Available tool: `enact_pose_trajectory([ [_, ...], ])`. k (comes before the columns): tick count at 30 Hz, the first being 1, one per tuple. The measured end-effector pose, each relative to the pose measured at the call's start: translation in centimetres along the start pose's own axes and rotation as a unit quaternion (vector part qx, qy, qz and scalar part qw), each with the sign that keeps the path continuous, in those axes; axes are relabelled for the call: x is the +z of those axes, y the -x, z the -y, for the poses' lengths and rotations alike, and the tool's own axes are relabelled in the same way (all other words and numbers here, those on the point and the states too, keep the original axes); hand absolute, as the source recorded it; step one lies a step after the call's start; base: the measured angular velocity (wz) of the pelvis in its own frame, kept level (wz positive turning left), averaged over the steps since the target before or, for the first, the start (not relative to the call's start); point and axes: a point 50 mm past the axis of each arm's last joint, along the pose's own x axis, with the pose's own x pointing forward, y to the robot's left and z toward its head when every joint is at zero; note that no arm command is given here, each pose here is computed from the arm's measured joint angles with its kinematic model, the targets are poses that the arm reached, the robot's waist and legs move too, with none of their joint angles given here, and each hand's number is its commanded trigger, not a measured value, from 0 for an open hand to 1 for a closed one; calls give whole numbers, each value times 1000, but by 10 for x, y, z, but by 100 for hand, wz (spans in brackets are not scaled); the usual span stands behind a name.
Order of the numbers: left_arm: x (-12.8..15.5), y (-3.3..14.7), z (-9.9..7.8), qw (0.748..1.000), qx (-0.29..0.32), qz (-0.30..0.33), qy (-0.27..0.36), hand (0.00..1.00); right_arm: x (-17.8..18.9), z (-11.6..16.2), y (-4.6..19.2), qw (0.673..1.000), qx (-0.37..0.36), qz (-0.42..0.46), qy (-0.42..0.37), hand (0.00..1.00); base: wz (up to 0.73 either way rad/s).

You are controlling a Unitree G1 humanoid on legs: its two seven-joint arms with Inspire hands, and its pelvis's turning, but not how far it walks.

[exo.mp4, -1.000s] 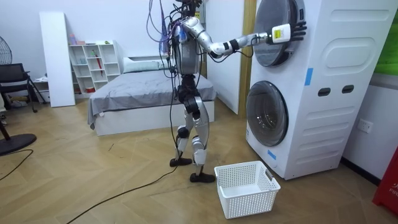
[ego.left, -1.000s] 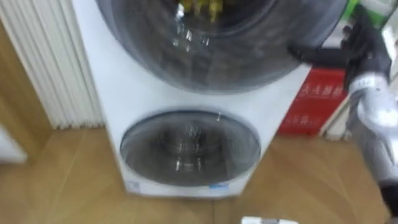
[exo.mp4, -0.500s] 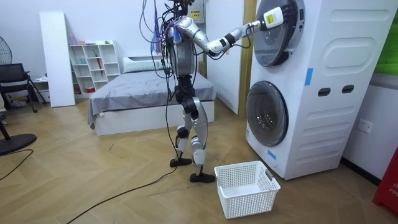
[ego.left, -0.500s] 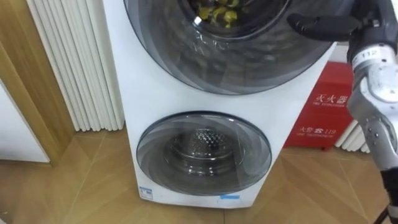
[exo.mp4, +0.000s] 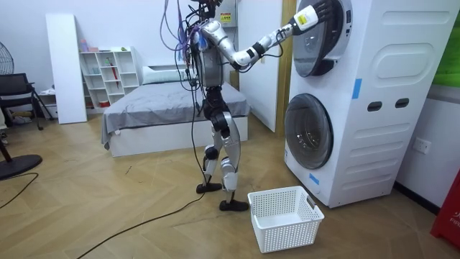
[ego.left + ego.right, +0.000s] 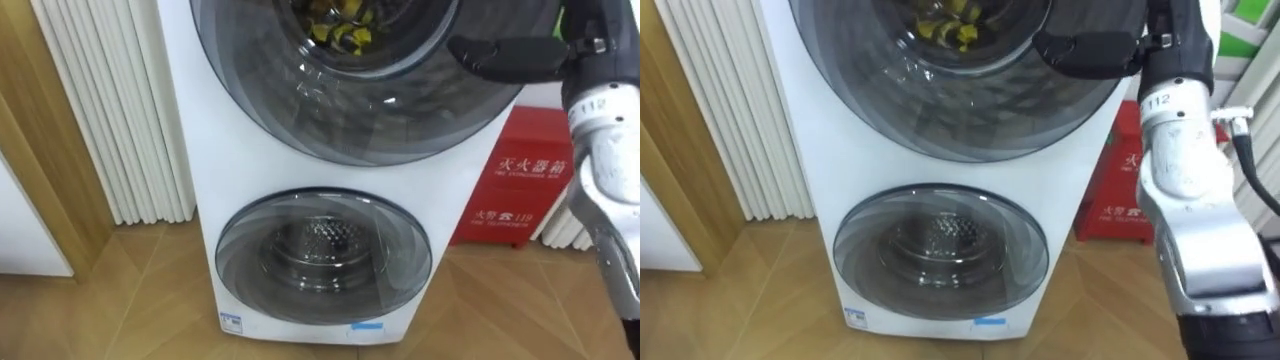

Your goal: Pick clothes from washing machine

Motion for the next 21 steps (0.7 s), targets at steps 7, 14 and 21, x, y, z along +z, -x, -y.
enact_pose_trajectory([
  [7, 6, 0, -1, 1000, 1, 13, 0, 0, 0, -1, 28, 1000, 12, 17, -10, 0, -2],
  [14, 6, 1, 10, 1000, -14, 21, 2, 0, -15, -13, 57, 998, 20, -1, -65, 0, -4],
  [21, 9, 1, 15, 999, -17, 30, -15, 0, -24, -27, 76, 994, 56, -7, -93, 0, -6],
])
